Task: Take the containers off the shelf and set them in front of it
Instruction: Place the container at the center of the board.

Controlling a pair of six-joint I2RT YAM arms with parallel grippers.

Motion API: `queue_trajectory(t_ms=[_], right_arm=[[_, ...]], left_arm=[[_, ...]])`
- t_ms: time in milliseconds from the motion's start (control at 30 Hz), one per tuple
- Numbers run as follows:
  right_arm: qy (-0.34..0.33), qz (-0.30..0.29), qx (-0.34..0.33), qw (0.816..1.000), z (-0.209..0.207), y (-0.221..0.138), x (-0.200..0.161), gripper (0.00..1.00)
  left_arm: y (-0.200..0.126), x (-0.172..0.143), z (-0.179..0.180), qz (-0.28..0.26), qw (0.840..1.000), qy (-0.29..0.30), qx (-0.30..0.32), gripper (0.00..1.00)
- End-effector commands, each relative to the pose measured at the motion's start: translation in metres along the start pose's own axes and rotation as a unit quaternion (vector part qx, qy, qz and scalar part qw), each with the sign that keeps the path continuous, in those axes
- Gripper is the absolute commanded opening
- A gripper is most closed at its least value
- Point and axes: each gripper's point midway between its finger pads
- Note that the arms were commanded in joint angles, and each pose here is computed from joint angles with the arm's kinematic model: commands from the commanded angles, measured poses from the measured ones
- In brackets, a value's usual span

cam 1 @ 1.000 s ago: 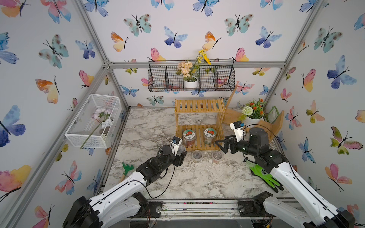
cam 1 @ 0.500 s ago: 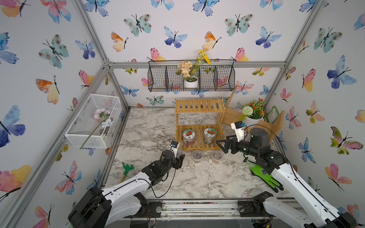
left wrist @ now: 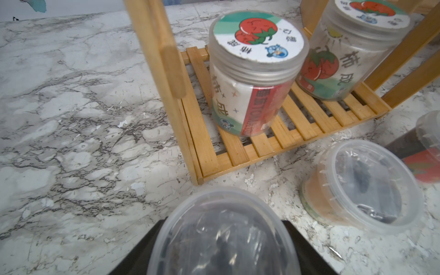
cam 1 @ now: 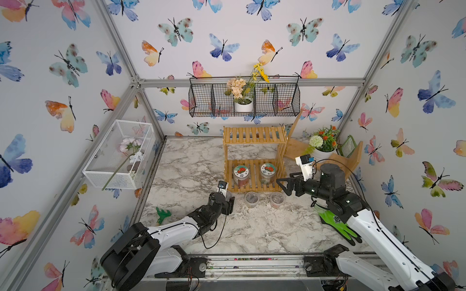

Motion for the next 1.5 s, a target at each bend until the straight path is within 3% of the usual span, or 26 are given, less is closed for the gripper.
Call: queue_trajectory(t_ms=[0, 267, 900, 1167, 1467], right_arm=[[-0.002, -0.003, -0.012, 1.0, -0.004, -0.004, -0.001, 0.98], [-0.004, -0.001, -0.013, 1.0, -0.004, -0.005, -0.002, 0.98], [-0.005, 0.004, -0.015, 1.0, -0.005, -0.003, -0.003, 0.98], [-0.004, 0.008, -0.014, 1.0, -0.006, 0.003, 0.002, 0.98], [-0.003, 0.021, -0.039, 0.999, -0.01, 0.013, 0.013, 0.98]], left_arm=[[0.006, 0.006, 0.01, -0.015, 0.999, -0.011, 0.03, 0.65], [0.014, 0.003, 0.018, -0.008, 0.999, -0.014, 0.045, 0.67], [0.012, 0.0, 0.028, -0.006, 0.998, -0.025, 0.063, 1.0], [0.002, 0.012, 0.031, -0.011, 0.997, -0.025, 0.066, 0.99], [-0.019, 0.048, 0.029, -0.035, 0.998, 0.007, 0.058, 0.99]])
Point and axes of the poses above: each gripper's point midway between its finger pads, its own y axis out along the fingers, its own z axis along the line the jaws close on, x = y × z, and after that the axes turned 7 degrees about y, right-handed
